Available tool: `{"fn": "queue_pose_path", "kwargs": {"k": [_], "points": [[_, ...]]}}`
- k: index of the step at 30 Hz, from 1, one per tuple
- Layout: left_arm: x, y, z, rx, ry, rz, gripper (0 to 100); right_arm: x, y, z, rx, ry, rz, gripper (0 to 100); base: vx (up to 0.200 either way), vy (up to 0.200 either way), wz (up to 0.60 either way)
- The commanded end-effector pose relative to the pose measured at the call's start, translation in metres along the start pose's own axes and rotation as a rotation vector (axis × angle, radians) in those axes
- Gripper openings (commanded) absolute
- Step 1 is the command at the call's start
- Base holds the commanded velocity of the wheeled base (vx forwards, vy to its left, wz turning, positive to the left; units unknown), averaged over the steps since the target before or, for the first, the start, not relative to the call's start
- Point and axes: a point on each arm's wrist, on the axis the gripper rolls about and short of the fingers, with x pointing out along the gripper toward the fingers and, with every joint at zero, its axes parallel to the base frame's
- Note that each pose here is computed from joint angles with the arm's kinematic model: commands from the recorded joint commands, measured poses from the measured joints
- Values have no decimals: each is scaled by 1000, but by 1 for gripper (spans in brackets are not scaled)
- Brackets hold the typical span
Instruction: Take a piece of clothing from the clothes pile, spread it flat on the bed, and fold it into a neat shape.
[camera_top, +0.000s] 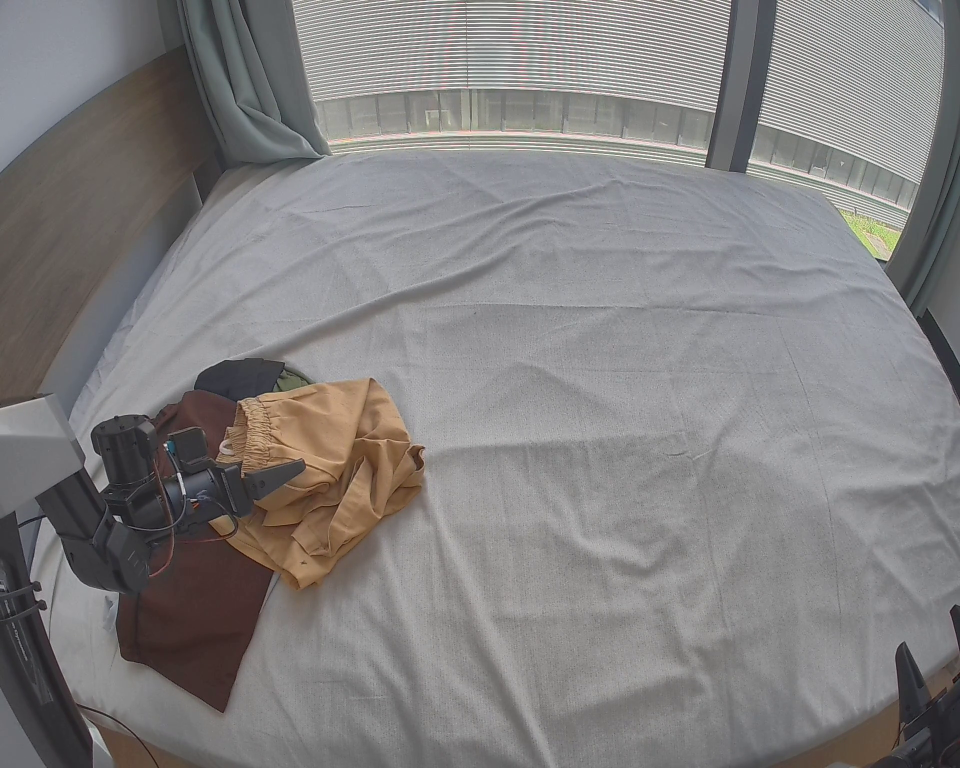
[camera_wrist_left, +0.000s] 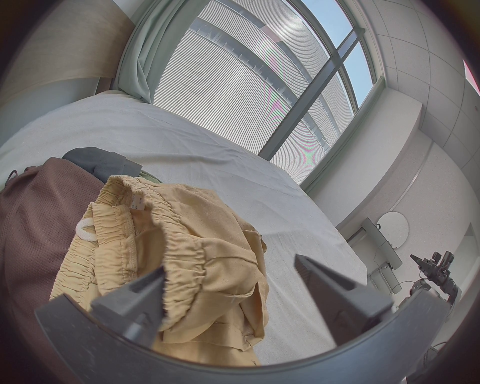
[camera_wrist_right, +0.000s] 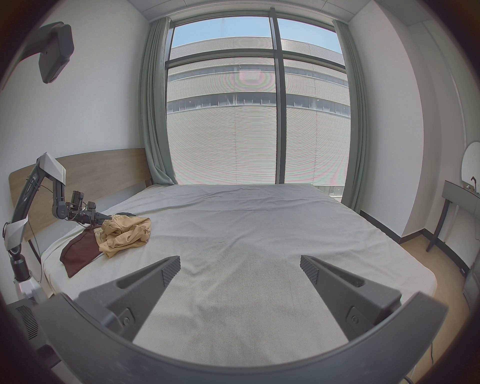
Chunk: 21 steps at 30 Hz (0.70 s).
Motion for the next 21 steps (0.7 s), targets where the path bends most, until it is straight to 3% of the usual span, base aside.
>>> {"fn": "queue_pose_path", "kwargs": {"k": [1,15,21], "points": [[-1,1,-2,-7,7,-4,0,0,0,-5,0,1,1,100,0,0,0],[-8,-6,-2,5,-11,-44,0,0,0,-5,0,1,1,100,0,0,0],[-9,-11,1,-35,-46,-47,0,0,0,-5,0,1,1,100,0,0,0]]}}
